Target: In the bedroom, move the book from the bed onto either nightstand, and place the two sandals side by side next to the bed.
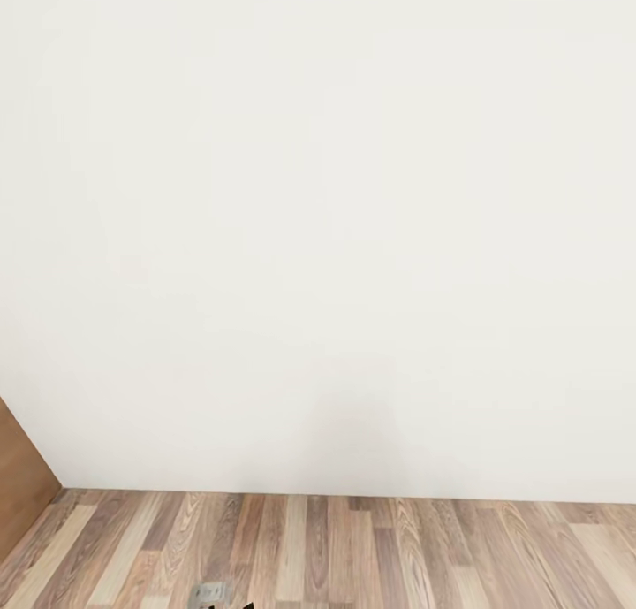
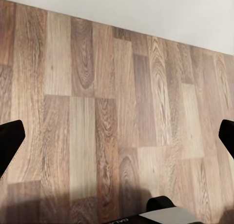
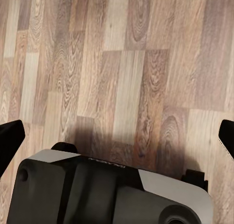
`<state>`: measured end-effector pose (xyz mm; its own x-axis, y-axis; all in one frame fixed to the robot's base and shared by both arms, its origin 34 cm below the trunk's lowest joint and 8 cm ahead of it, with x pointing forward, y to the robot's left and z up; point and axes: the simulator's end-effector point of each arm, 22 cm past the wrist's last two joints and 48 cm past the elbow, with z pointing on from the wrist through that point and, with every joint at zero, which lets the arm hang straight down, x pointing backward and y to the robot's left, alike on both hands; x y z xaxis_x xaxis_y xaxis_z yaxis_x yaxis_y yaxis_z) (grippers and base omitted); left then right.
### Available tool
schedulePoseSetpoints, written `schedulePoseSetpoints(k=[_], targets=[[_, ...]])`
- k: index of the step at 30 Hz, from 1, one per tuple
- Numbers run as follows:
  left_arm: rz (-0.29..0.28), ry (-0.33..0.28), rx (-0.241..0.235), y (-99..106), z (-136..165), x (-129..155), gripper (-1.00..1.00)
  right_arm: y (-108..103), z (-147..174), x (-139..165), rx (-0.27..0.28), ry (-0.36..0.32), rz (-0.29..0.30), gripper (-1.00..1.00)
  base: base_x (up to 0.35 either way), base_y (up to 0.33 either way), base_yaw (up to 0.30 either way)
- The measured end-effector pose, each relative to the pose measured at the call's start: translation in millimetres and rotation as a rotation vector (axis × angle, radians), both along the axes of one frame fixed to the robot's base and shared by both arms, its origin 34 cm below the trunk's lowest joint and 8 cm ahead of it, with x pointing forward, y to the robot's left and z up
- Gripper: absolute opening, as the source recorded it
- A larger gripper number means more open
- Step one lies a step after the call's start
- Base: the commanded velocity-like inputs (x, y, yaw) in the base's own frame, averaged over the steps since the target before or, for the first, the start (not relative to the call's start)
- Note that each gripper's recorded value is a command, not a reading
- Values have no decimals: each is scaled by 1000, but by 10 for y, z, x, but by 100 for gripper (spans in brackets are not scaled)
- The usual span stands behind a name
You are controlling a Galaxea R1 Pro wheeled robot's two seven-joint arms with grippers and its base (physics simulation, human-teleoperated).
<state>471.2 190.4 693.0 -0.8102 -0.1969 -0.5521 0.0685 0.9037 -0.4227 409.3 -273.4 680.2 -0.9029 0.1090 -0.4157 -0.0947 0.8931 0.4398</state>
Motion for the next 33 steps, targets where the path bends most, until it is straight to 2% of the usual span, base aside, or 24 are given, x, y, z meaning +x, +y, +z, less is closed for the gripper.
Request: schedulePoseSetpoints(k=[33], targets=[[0,0,0,0,-1,1,100,0,-1,0,0,0,0,100,288,0,-1]])
